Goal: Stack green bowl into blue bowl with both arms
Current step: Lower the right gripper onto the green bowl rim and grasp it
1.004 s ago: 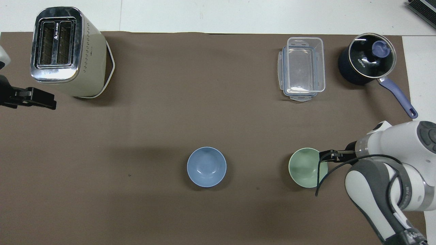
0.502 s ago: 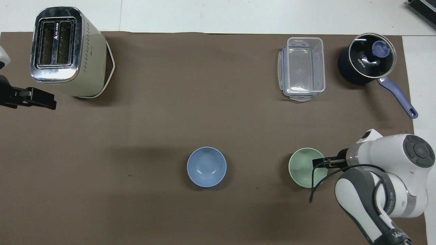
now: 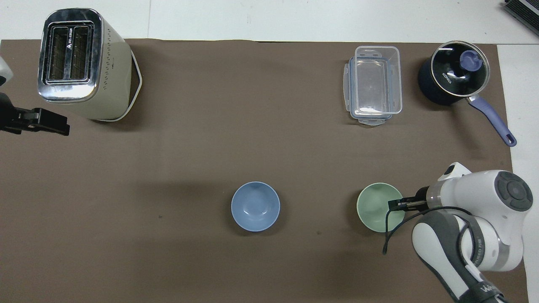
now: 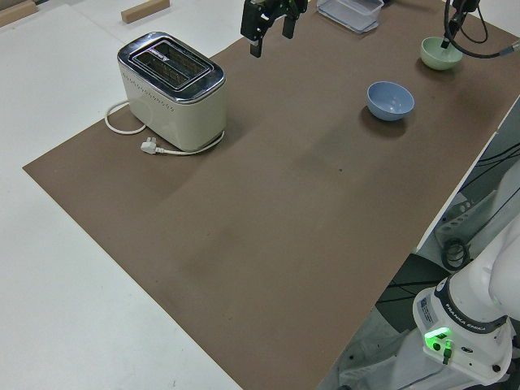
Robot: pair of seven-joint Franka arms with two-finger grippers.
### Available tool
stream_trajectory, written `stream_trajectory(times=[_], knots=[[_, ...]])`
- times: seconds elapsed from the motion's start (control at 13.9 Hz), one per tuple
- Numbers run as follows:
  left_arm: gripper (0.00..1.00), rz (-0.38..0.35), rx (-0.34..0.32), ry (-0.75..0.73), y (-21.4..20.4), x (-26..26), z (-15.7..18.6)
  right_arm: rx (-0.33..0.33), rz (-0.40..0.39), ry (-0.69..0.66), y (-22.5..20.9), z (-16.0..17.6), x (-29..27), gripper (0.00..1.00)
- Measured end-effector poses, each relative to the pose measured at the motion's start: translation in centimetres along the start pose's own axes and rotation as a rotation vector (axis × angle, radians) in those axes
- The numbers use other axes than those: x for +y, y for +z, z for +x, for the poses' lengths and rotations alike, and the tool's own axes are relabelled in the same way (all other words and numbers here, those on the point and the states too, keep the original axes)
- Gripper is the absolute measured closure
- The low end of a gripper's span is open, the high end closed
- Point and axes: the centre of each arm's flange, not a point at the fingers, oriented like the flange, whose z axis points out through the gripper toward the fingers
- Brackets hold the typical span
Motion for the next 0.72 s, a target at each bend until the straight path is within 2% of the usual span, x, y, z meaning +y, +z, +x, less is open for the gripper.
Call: stream_trajectory(times=[0.07, 0.14, 0.22, 0.29, 0.36, 0.57, 0.65, 0.72], knots=[[0.0, 0.0, 0.0, 0.0, 0.0, 0.0, 0.0, -0.002, 0.005, 0.004, 0.11, -0.03, -0.01, 0.35], [0.0, 0.0, 0.0, 0.0, 0.0, 0.0, 0.0, -0.003, 0.008, 0.005, 0.17, -0.03, -0.01, 0.35], [0.0, 0.0, 0.0, 0.0, 0.0, 0.0, 0.0, -0.003, 0.009, 0.006, 0.21, -0.03, -0.01, 0.42], [0.0, 0.0, 0.0, 0.0, 0.0, 0.0, 0.0, -0.004, 0.009, 0.006, 0.24, -0.03, -0.01, 0.42], [0.0, 0.0, 0.0, 0.0, 0.0, 0.0, 0.0, -0.004, 0.01, 0.006, 0.26, -0.03, -0.01, 0.49], [0.0, 0.0, 0.0, 0.0, 0.0, 0.0, 0.0, -0.002, 0.01, 0.006, 0.15, 0.05, -0.01, 0.87], [0.0, 0.0, 0.0, 0.0, 0.0, 0.0, 0.0, 0.001, 0.01, 0.006, 0.03, 0.14, -0.03, 0.96], [0.0, 0.0, 0.0, 0.0, 0.0, 0.0, 0.0, 0.004, 0.01, 0.005, -0.14, 0.26, -0.08, 0.96]])
